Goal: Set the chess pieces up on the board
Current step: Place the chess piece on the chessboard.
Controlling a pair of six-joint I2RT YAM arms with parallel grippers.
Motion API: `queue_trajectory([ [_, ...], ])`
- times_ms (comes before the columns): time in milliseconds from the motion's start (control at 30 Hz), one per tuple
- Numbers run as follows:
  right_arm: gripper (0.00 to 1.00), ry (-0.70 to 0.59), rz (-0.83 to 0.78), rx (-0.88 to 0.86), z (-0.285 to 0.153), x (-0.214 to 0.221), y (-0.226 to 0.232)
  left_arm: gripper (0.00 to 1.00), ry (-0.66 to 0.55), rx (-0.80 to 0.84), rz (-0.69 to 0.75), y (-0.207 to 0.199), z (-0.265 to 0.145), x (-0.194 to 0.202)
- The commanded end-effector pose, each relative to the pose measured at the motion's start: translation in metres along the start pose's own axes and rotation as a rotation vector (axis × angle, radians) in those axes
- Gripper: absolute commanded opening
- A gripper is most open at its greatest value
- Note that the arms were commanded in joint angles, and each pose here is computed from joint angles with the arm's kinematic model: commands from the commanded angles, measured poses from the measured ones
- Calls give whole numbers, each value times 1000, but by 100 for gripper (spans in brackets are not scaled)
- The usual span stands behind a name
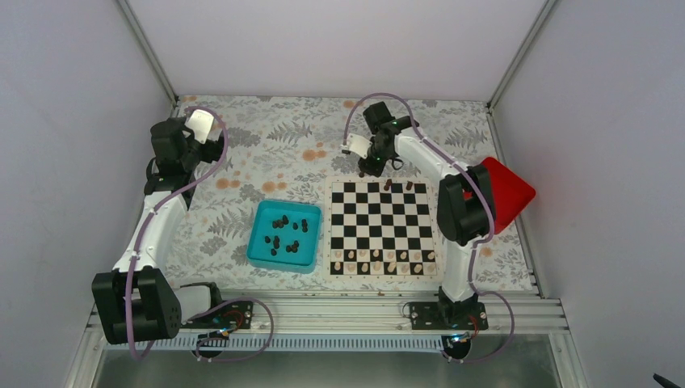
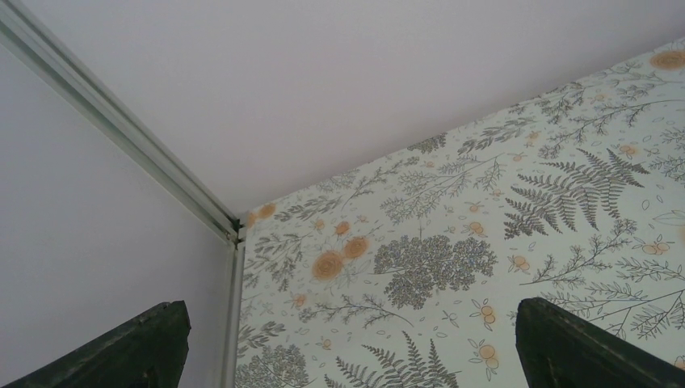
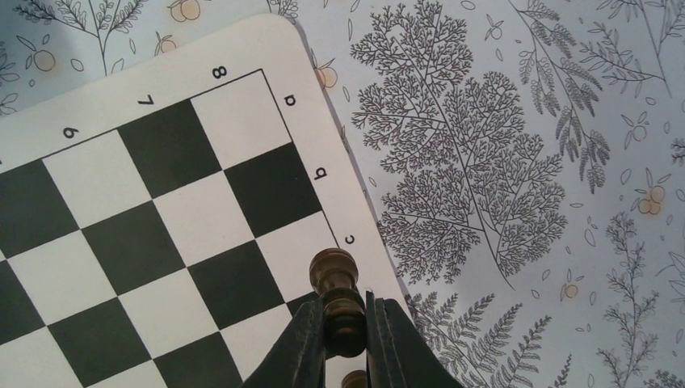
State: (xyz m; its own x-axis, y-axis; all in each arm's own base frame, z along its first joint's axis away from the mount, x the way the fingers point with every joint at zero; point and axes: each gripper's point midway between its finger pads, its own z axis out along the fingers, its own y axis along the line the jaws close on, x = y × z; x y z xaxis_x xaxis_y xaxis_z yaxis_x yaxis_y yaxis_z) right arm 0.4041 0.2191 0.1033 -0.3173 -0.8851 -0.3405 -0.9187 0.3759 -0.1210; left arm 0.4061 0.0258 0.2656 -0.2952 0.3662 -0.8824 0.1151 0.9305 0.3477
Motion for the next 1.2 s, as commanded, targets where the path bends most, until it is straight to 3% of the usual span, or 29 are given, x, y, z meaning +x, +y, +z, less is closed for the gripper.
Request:
queue_trajectory([
  [0, 6, 10, 4, -33, 16, 10, 2, 100, -38, -13, 10, 4, -6, -10],
  [533, 6, 80, 55, -14, 21, 53, -1, 100, -37, -7, 8, 3, -5, -10],
  [1167, 7, 71, 65, -31, 29, 54, -4, 100, -34, -9, 11, 4, -4, -10],
])
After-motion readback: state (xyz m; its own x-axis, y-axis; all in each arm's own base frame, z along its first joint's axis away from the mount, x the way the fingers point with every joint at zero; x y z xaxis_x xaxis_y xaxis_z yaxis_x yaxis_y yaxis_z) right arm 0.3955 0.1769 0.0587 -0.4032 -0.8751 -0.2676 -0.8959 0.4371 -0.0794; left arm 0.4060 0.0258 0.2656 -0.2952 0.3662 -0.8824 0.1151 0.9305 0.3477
